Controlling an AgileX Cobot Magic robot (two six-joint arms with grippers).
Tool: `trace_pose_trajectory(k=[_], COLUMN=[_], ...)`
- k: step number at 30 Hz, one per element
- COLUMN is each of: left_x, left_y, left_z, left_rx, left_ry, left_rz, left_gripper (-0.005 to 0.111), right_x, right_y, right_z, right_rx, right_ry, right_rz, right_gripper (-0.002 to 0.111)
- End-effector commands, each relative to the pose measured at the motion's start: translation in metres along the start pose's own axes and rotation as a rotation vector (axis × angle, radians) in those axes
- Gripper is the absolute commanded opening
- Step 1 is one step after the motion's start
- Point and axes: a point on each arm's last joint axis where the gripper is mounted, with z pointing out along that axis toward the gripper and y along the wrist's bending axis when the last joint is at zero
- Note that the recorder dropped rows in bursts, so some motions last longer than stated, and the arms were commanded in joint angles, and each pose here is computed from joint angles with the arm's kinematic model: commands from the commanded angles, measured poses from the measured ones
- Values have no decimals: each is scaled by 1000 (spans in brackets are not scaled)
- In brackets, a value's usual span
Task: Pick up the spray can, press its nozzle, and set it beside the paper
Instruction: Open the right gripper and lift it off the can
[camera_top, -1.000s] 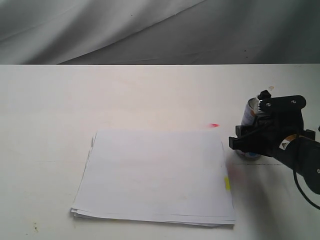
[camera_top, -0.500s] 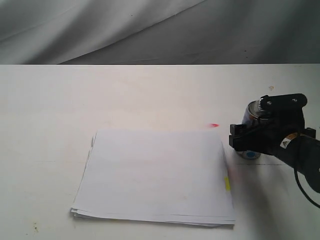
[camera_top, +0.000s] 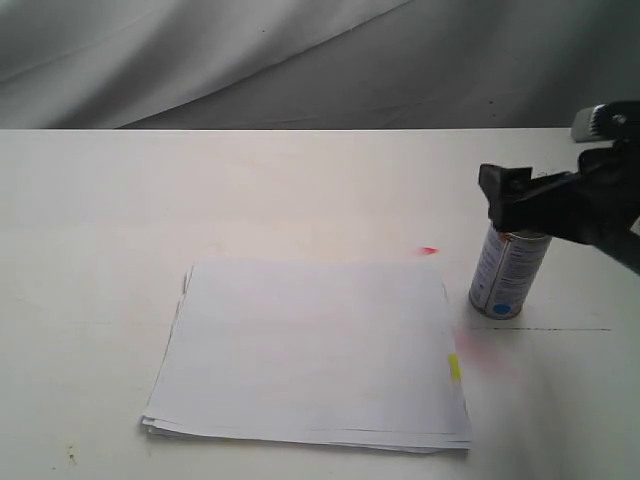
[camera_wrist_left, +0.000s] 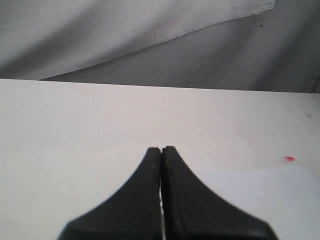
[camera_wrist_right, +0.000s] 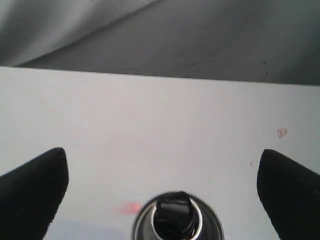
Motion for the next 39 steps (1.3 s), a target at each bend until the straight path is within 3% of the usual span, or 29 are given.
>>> trace_pose_trajectory(k=[1,8,11,19,24,33,39], left_x=[1,1,1,1,1,1,1], left_y=[-1,-1,-1,-1,-1,-1,-1], left_z=[0,0,0,0,0,0,0], left_rx=[3,3,3,3,3,3,3], left_ry=[-1,-1,-1,-1,-1,-1,-1], left_rz=[-10,-10,-10,-10,-10,-10,-10], left_gripper=[0,0,0,0,0,0,0], right_x=[-30,-55,-58,-47,-42,-38,-36], right_y=[3,1,-2,-7,-6,-4,-8], right_z=[-44,-126,-151,-168,-168,-168,-168], right_rx=[-49,-68,-54,-30,-46,-70,-25], right_ry=[-54,-145,-187,-94,-36,1,-10], right_rz=[-62,-180,-194,-188,-127,-56,-176], right_gripper=[94,91,83,27,4,0,0])
